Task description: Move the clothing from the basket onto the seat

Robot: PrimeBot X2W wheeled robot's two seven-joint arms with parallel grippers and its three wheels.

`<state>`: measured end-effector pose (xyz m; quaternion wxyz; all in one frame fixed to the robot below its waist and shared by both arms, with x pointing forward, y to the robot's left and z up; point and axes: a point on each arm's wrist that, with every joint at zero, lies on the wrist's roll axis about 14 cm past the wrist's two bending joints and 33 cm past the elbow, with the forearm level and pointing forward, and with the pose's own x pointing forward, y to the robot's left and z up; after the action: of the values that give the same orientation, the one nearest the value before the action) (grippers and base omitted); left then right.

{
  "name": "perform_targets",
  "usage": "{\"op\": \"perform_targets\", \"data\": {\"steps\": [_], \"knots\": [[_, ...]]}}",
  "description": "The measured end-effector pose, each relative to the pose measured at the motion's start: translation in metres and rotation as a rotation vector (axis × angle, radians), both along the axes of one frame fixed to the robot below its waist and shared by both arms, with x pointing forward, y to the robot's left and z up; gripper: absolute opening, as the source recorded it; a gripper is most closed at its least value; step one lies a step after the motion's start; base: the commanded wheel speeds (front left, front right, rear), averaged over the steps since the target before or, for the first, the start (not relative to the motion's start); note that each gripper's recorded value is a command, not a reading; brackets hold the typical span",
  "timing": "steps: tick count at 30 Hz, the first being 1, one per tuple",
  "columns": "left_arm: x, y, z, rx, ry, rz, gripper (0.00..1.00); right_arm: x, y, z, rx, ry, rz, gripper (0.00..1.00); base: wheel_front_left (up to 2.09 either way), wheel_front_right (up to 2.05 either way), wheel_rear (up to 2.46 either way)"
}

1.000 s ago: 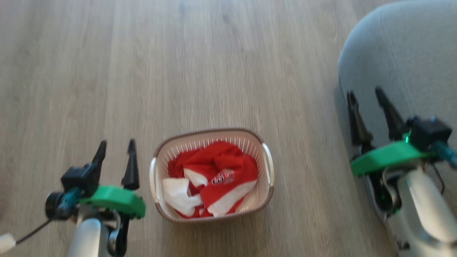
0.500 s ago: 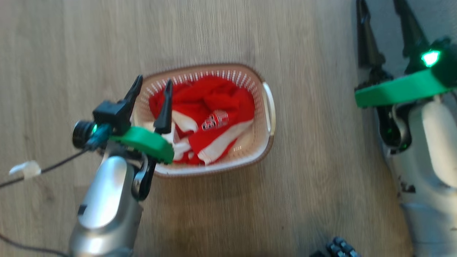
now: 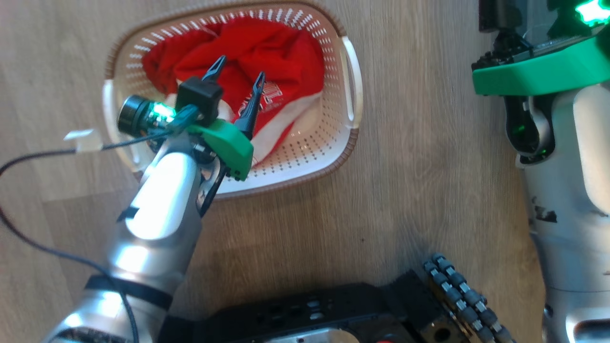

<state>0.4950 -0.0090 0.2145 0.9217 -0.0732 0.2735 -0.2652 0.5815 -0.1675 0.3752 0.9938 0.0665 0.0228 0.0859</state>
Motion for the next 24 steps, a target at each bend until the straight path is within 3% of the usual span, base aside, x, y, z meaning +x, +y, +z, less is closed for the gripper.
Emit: {"op": "perform_targets", "data": {"steps": [7, 13, 24], "knots": [[-0.011, -0.029, -0.048, 0.054, 0.054, -0.181, 1.00, -0.004, -0.009, -0.041, -0.017, 0.075, -0.016, 1.00, 0.00, 0.00, 0.00], [-0.038, -0.043, -0.086, 0.116, 0.120, -0.345, 1.00, -0.006, -0.016, -0.054, -0.027, 0.101, -0.033, 1.00, 0.00, 0.00, 0.00], [-0.036, -0.036, -0.130, 0.319, 0.126, -0.432, 1.00, -0.016, -0.028, -0.077, -0.048, 0.156, -0.059, 1.00, 0.00, 0.00, 0.00]]}}
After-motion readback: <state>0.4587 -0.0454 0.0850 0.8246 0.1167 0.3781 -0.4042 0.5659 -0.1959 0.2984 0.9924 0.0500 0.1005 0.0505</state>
